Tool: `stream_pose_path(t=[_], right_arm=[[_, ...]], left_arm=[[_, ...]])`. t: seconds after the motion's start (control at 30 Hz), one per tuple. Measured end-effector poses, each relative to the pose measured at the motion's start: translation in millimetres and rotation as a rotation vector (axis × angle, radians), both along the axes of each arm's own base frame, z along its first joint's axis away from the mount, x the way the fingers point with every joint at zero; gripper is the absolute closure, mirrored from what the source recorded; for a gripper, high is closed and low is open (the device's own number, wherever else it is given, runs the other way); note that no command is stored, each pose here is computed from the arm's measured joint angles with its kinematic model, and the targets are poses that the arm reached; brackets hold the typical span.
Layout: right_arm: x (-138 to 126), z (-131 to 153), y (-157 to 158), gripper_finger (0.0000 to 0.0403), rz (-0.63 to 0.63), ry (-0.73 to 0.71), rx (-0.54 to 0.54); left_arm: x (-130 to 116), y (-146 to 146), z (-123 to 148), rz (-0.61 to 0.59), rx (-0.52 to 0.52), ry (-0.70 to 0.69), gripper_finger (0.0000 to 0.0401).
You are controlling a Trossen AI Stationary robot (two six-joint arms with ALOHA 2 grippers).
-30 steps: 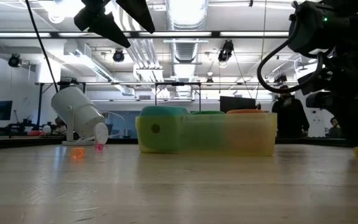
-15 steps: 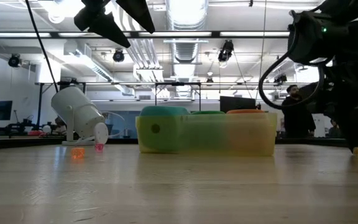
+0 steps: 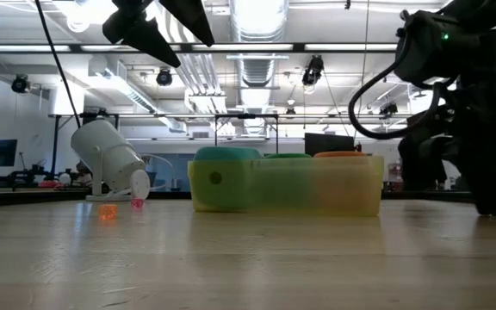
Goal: Pick & Place Dice
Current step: Put the small yellow dice into the yellow bin
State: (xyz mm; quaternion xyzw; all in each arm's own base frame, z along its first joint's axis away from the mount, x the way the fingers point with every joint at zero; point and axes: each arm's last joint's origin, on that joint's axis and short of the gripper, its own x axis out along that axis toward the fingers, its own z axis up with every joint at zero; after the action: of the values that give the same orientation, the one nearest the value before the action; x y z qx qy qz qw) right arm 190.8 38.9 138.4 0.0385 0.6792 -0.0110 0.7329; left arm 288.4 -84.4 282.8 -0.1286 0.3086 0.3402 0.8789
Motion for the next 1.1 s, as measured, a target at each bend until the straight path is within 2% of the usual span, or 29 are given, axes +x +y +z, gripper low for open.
stream_pose_path(t=[0.2,0.6,0.97,1.1], right_arm=[[-0.6,-0.2,0.0,0.0363,-0.012,0.003,0.003],[-0.6,-0.3,0.1,0.0347,-0.006,0.002,0.006],[4.5,0.3,1.0,0.0262,0.004,-0.051,0.013],[3.0,4.6,0.7,0.0239,-0.089,-0.02,0.019]], left_arm=[[-0.1,-0.1,0.0,-0.001,0.0,0.001,0.0001],[-0.1,-0.1,0.0,-0.001,0.0,0.001,0.0001],[-0.1,-0.3,0.0,-0.002,0.0,0.001,0.0001],[-0.1,-0.2,0.0,-0.001,0.0,0.001,0.0001]])
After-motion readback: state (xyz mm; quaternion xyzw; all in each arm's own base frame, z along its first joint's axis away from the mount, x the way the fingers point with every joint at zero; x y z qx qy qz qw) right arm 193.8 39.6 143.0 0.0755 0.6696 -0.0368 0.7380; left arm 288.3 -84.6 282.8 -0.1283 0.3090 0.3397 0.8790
